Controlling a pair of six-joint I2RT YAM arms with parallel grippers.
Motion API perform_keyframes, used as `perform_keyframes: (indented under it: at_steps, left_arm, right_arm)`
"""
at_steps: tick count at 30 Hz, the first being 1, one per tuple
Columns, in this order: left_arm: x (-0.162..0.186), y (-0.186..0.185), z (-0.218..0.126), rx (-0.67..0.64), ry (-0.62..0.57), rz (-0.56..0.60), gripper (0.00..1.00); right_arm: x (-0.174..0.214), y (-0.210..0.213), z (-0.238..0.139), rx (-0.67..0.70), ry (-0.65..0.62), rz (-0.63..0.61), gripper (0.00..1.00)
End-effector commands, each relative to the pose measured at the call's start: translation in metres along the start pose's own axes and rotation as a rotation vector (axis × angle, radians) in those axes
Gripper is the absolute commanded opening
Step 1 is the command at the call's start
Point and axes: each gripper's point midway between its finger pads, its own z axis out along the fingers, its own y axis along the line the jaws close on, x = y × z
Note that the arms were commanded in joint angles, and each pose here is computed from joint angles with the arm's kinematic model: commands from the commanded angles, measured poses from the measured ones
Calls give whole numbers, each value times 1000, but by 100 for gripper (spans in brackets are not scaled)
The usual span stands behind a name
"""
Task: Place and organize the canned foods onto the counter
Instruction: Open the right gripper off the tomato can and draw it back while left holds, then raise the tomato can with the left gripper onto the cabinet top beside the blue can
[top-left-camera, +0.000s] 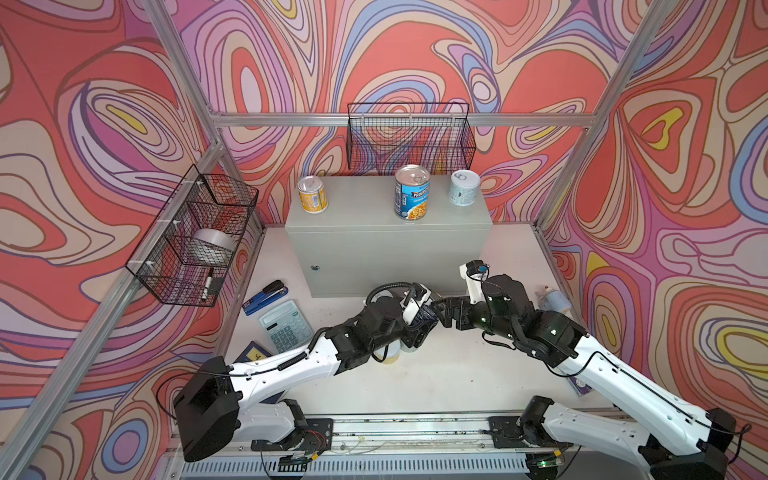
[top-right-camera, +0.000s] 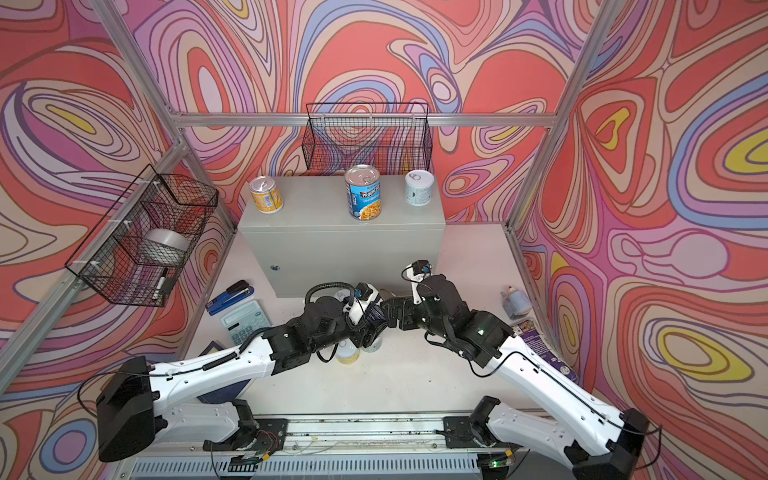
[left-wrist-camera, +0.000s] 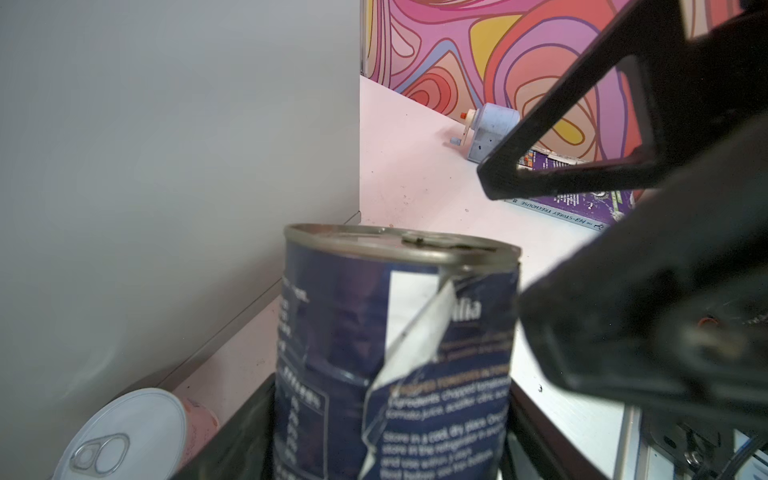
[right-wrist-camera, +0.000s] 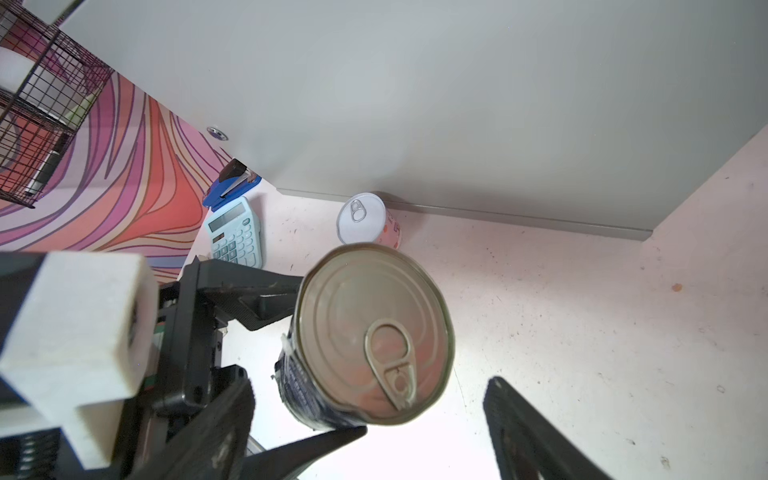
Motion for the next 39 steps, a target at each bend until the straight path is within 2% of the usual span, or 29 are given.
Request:
perform_keyframes:
  at_steps: [1, 9, 15, 20, 26, 32, 36, 39]
  left_arm:
    - [-61, -1, -24, -5, -209, -3, 26]
    - [-83, 9, -47, -68, -264, 20, 26]
    - [-123, 31, -82, -208, -391, 15, 24]
    - [-157, 35, -102, -268, -450, 82, 24]
    - [-191, 34, -123, -298, -507, 149, 24]
    - [-220, 46, -143, -420, -557, 215, 23]
    - [-243, 61, -165, -546, -619, 206, 15]
    - [-257, 70, -178, -602, -663, 188, 20]
  right_arm:
    - [-11, -15, -14, 90, -48, 6, 89]
    - [-13, -38, -29, 187, -106, 21, 89]
    - [-10, -48, -30, 218, -134, 28, 90]
    - [-6, -29, -23, 72, -163, 0, 91]
    - [-8, -4, -31, -113, -242, -22, 91]
    - [-5, -4, -33, -129, -246, -43, 91]
    - [-4, -4, -33, -125, -239, -64, 91]
    - [-4, -3, -35, -127, -241, -78, 91]
